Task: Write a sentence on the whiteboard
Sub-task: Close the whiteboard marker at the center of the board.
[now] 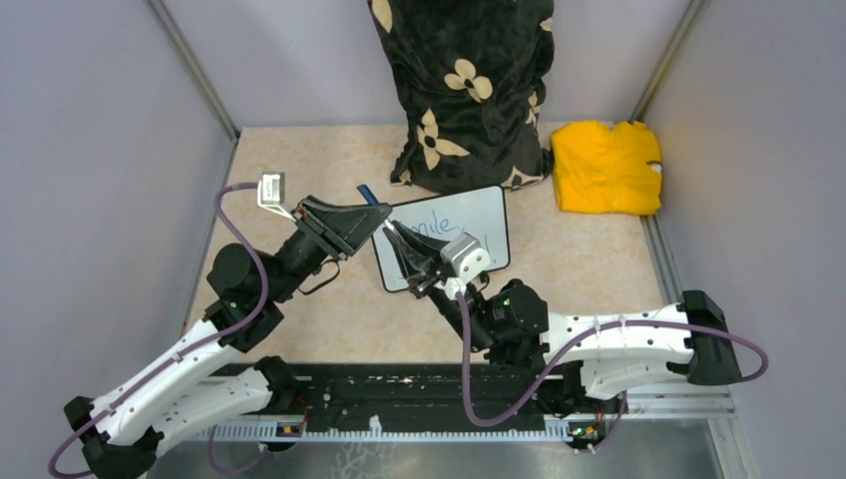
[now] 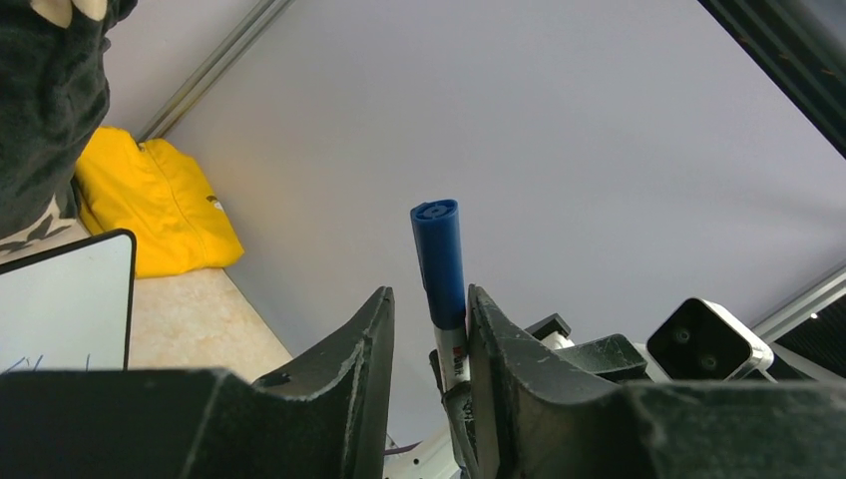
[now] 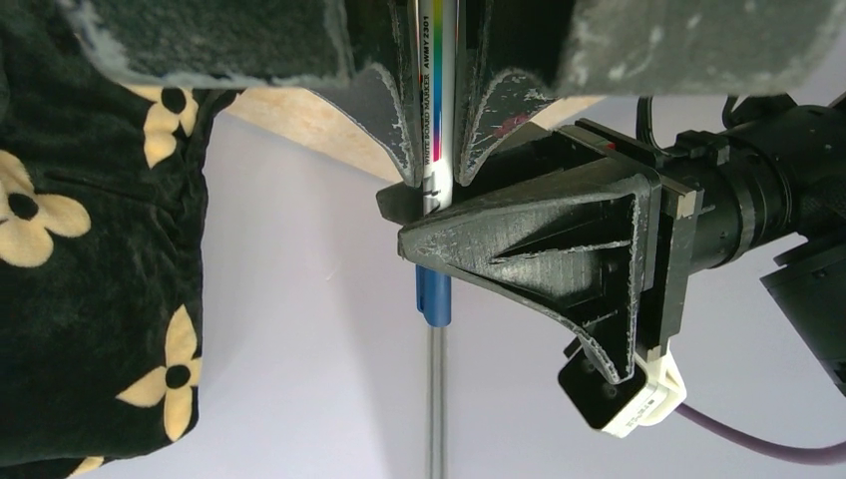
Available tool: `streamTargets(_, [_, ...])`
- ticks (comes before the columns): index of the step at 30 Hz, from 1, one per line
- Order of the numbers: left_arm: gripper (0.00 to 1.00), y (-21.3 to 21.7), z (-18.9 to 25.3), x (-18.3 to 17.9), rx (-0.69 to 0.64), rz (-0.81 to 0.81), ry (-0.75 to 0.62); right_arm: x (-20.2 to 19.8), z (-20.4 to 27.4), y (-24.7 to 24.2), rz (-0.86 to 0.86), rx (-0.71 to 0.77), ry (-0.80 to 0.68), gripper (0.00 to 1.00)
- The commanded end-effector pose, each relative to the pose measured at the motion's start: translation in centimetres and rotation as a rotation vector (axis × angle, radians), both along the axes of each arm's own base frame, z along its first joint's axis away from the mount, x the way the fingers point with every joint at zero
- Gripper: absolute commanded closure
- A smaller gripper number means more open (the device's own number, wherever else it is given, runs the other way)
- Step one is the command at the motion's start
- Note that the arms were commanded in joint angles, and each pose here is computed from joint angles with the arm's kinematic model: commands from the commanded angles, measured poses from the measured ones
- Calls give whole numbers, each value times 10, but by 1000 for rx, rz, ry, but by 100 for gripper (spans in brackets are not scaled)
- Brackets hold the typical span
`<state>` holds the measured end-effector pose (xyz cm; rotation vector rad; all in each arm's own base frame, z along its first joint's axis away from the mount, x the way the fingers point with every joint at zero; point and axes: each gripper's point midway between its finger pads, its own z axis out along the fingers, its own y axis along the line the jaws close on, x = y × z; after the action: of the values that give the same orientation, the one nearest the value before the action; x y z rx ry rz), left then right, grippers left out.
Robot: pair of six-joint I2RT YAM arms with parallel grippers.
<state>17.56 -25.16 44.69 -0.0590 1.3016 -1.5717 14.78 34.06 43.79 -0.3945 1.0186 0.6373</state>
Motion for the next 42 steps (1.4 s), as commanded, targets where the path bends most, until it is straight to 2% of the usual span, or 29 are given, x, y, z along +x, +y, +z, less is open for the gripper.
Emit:
streamTargets(1, [65,-1,1,-7,-5,-31,-13,2,22,-16,-20,86,-6,100])
streamTargets(4, [74,-1,1,-8,-8,-33,-15,3,20,-16,-22,82,-4,100])
streamTargets(8, [100,-1,3,-9,-11,-38,-23,2,18,-15,-19,76,-1,100])
streamTargets(13, [100,2,5,-6,-16,-12,-24,-1,15,-17,8,55,-5,98])
streamTargets(15, [100,4,5,-6,-15,-5,-25,-4,13,-14,27,31,-7,77])
streamTargets(17, [100,8,5,0,-19,35,-18,-4,12,-10,36,0,-2,60])
streamTargets(21, [100,17,1,9,18,117,-23,-6,8,-6,57,-53,14,40])
streamTargets(22, [100,21,-1,12,37,143,-19,-7,4,-6,63,-81,25,32])
streamTargets(24, [100,29,-5,16,87,202,-20,-9,-4,-9,82,-124,54,25])
streamTargets(29, [100,53,-6,29,253,361,-30,-17,-31,-31,136,-219,139,22])
streamTargets(34, [100,78,-20,37,495,481,-12,-18,-64,-64,130,-266,238,21])
streamTargets(42, [100,119,-86,45,843,613,154,-6,-115,-109,-3,-348,337,21])
